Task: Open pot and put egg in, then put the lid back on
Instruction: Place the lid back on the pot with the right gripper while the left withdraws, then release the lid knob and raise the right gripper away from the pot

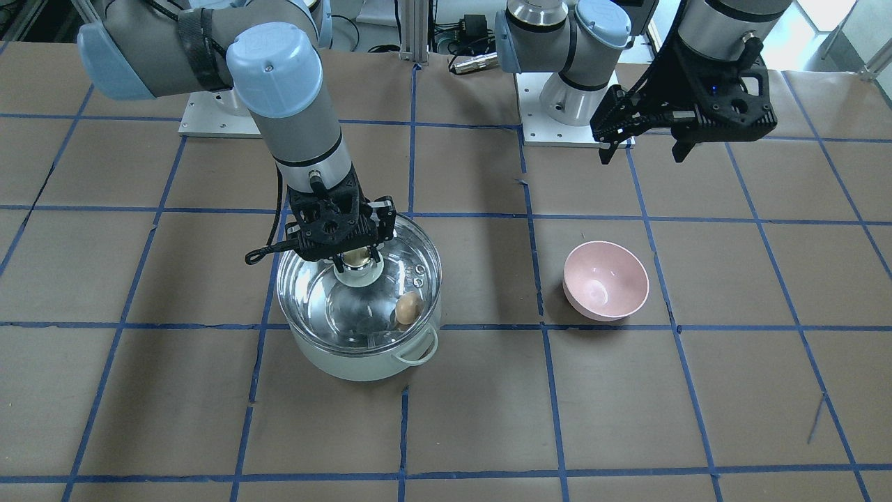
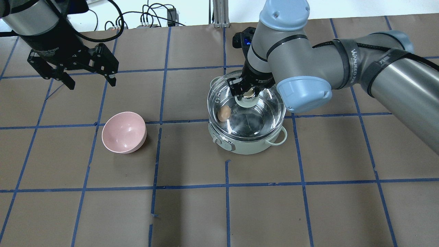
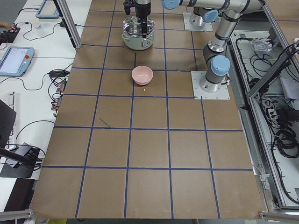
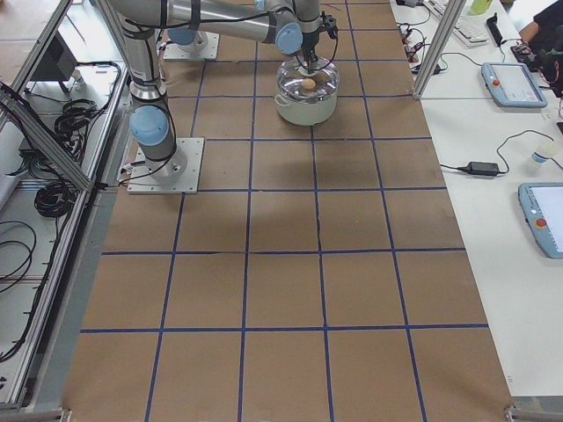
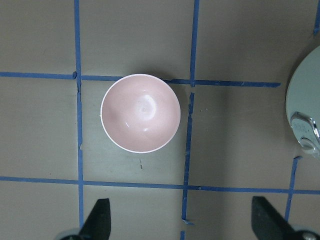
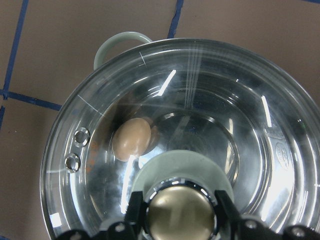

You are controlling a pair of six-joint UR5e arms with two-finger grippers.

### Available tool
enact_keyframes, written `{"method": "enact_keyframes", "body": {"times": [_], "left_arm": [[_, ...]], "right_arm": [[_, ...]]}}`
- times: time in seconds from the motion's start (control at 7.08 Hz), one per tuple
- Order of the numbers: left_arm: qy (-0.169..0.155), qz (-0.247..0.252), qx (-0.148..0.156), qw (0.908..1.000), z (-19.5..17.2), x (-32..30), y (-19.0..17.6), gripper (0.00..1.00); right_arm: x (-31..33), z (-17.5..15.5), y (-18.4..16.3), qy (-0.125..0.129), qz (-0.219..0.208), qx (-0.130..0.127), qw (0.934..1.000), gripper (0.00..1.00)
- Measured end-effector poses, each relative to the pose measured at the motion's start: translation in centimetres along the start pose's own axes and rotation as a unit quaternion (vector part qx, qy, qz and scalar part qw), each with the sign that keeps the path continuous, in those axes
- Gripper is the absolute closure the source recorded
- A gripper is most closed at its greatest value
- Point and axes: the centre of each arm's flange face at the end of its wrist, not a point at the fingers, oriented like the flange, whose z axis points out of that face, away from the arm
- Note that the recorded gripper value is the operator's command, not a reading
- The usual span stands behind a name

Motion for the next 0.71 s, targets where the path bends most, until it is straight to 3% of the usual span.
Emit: {"method": "enact_keyframes", "body": {"times": [0.71], "left_arm": [[0.001,0.003,-0.003,1.0,0.42,0.42,0.24,0.0]], "right_arm": [[0.0,0.02,-0.06,0.0,0.0,0.003,1.0,0.37]]}}
